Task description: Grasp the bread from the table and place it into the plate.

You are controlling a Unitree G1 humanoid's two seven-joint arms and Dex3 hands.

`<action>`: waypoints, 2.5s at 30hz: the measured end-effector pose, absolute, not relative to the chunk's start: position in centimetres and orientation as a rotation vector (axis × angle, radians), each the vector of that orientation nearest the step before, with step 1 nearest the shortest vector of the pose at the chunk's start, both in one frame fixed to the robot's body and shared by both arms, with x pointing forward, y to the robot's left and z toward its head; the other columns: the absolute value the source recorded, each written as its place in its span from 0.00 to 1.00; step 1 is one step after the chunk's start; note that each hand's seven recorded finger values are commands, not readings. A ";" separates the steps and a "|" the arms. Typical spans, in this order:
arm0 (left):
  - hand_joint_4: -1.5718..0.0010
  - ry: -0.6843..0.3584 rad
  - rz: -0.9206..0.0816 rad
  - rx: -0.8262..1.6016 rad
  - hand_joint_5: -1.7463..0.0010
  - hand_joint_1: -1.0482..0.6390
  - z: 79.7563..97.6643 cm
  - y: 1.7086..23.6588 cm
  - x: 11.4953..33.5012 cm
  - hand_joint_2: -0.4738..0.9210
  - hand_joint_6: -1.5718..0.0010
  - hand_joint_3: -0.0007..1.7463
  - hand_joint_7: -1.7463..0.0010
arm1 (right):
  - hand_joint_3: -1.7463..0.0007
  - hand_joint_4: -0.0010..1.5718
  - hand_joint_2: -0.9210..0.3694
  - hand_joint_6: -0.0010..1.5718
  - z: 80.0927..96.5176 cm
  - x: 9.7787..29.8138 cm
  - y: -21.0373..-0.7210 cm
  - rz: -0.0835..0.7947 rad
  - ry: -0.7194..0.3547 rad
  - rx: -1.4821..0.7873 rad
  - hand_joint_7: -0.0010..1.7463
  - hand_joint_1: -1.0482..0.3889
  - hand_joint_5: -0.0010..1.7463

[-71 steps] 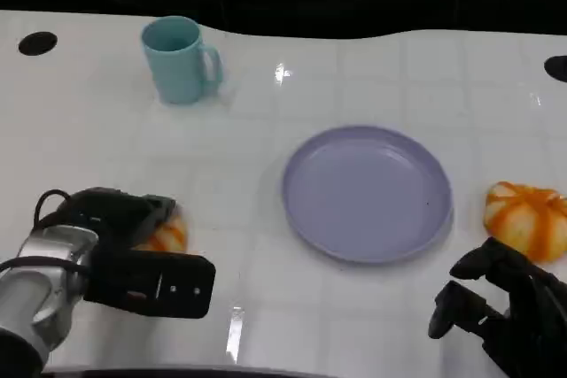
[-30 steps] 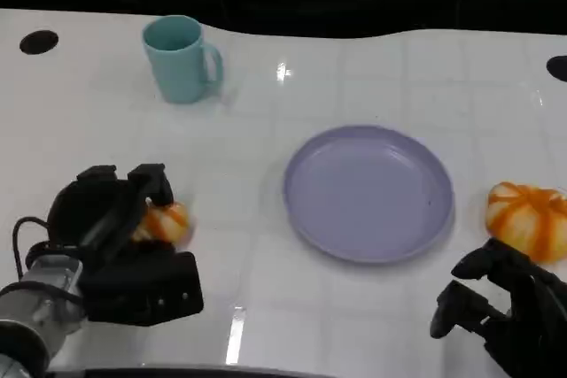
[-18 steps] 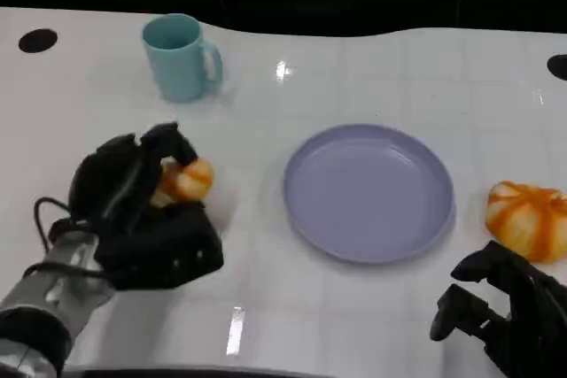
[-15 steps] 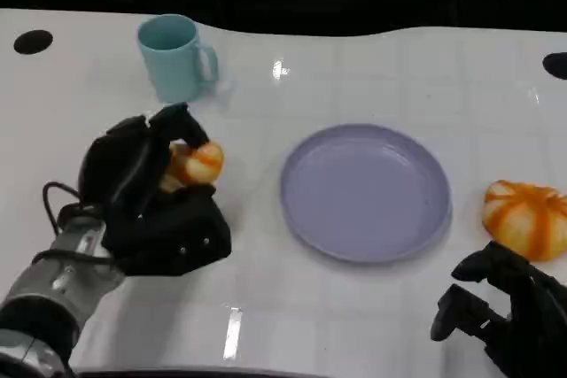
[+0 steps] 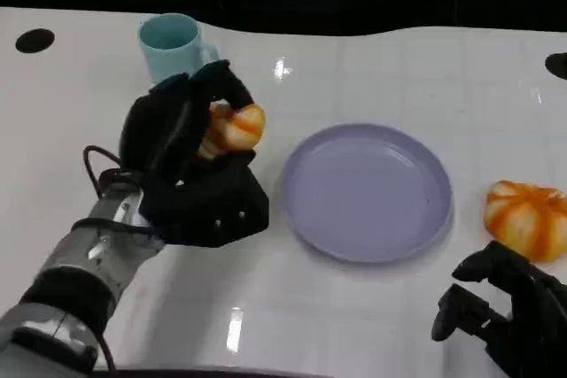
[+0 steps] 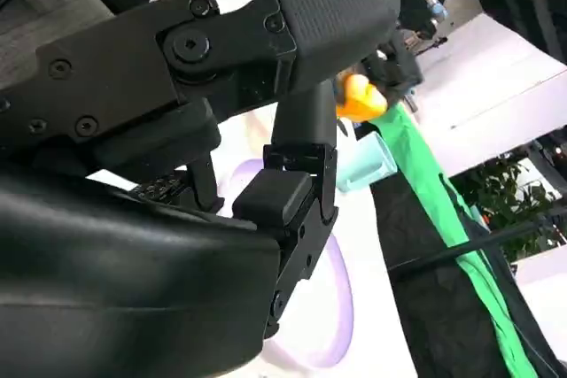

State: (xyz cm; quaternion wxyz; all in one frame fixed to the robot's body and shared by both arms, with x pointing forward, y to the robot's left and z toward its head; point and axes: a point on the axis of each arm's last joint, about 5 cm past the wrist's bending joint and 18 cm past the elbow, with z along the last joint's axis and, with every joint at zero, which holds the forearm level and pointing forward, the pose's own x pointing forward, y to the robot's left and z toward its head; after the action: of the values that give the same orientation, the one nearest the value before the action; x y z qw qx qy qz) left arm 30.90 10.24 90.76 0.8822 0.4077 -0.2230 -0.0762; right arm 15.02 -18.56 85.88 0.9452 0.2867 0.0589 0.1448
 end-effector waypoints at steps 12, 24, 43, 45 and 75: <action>0.40 -0.513 -0.351 0.833 0.00 0.52 92.4 6.3 31.4 0.68 0.55 0.75 0.00 | 0.89 0.45 0.00 0.49 85.8 15.0 -18.5 0.294 0.126 0.587 0.62 0.37 0.89; 0.42 -0.495 -0.454 0.855 0.00 0.49 92.7 4.0 31.3 0.69 0.55 0.74 0.00 | 0.88 0.45 0.00 0.48 85.7 15.0 -18.3 0.297 0.124 0.595 0.63 0.38 0.89; 0.61 -0.417 -0.620 0.894 0.14 0.48 93.2 2.4 31.3 0.83 0.62 0.46 0.36 | 0.87 0.46 0.00 0.49 85.6 15.1 -18.2 0.298 0.111 0.597 0.62 0.38 0.89; 0.69 -0.395 -0.664 0.909 0.36 0.44 93.5 2.3 31.4 0.93 0.67 0.27 0.61 | 0.87 0.46 0.00 0.49 85.6 15.1 -18.2 0.300 0.108 0.596 0.62 0.38 0.89; 0.92 -0.369 -0.902 1.086 0.95 0.13 95.7 3.8 32.4 1.00 0.90 0.29 0.96 | 0.87 0.46 0.00 0.48 85.7 14.8 -18.2 0.301 0.106 0.598 0.63 0.38 0.88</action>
State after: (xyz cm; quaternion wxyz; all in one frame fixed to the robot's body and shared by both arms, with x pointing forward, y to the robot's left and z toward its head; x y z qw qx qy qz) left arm 32.45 3.84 95.69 0.7457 0.4959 -0.1685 -0.4119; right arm 14.78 -18.23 85.73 0.9431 0.2933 0.0519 0.1477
